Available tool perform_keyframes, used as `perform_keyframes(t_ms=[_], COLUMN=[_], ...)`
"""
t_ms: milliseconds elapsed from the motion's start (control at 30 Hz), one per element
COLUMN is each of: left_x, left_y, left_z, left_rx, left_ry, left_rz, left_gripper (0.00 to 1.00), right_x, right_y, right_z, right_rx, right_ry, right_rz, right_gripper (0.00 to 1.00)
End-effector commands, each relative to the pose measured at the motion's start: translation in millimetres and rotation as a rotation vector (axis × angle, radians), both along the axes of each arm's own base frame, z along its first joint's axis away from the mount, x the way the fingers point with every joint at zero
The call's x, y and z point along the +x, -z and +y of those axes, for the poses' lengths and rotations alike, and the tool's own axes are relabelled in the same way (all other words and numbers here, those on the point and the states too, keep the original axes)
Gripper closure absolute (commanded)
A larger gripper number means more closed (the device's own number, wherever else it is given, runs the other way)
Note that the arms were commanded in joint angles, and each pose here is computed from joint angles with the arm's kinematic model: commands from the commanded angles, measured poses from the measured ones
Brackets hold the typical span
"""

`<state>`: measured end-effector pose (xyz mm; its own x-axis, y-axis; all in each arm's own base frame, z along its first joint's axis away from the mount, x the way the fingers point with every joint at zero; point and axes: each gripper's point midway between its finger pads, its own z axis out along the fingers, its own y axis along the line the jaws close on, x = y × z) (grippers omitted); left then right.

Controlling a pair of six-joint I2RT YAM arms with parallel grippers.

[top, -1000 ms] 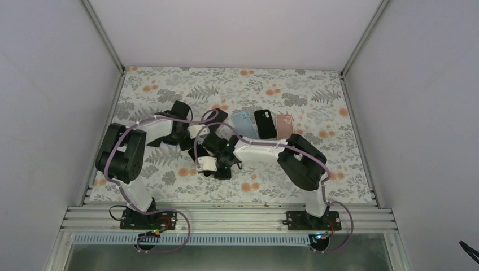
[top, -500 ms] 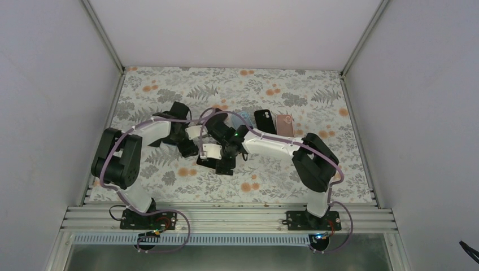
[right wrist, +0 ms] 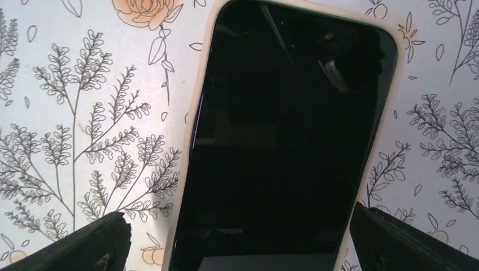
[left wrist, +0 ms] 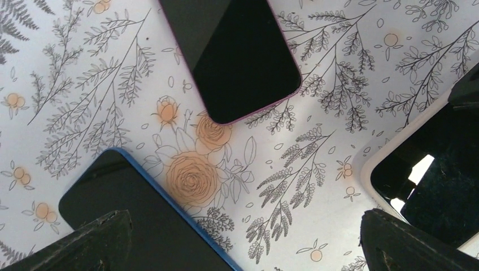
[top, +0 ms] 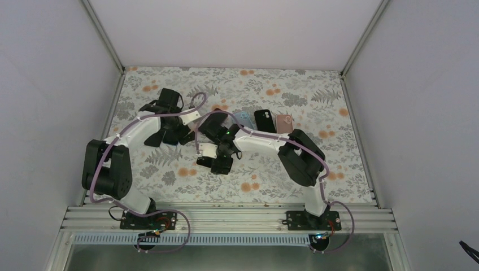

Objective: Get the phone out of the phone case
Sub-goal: Pick up the phone at the center of the board.

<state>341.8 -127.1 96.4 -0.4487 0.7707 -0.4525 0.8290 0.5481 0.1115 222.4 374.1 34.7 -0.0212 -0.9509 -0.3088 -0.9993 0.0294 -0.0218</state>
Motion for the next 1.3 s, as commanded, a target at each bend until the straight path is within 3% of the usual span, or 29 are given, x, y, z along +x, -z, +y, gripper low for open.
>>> perform_keyframes(t_ms=[0, 467, 700, 1133, 1267], left_x=[4, -1, 1, -12, -17], left_y=[-18, -19, -29, -33, -35], left_z=[5, 2, -2, -10, -16], left_rx=[-0.02, -0.065, -0.09, -0.162, -0.249], left_ry=[-0.035, -0.038, -0.039, -0.009, 0.004], left_rz=[-0.023, -0.002, -0.017, 0.044, 0.098], left_gripper=[0.0, 0.0, 0.0, 0.0, 0.0], right_x=[4, 6, 27, 4, 3], right_y=[1, 24, 7, 43, 45], right_z=[12, -1, -3, -19, -19], right_rx=[0.015, -0.034, -0.012, -0.087, -0.091], right_ry=[0.026, 0.025, 0.062, 0.023, 0.027], right_rz=[0.001, -0.004, -0.174, 0.034, 0.042], right_gripper=[0.0, 0.0, 0.0, 0.0, 0.12])
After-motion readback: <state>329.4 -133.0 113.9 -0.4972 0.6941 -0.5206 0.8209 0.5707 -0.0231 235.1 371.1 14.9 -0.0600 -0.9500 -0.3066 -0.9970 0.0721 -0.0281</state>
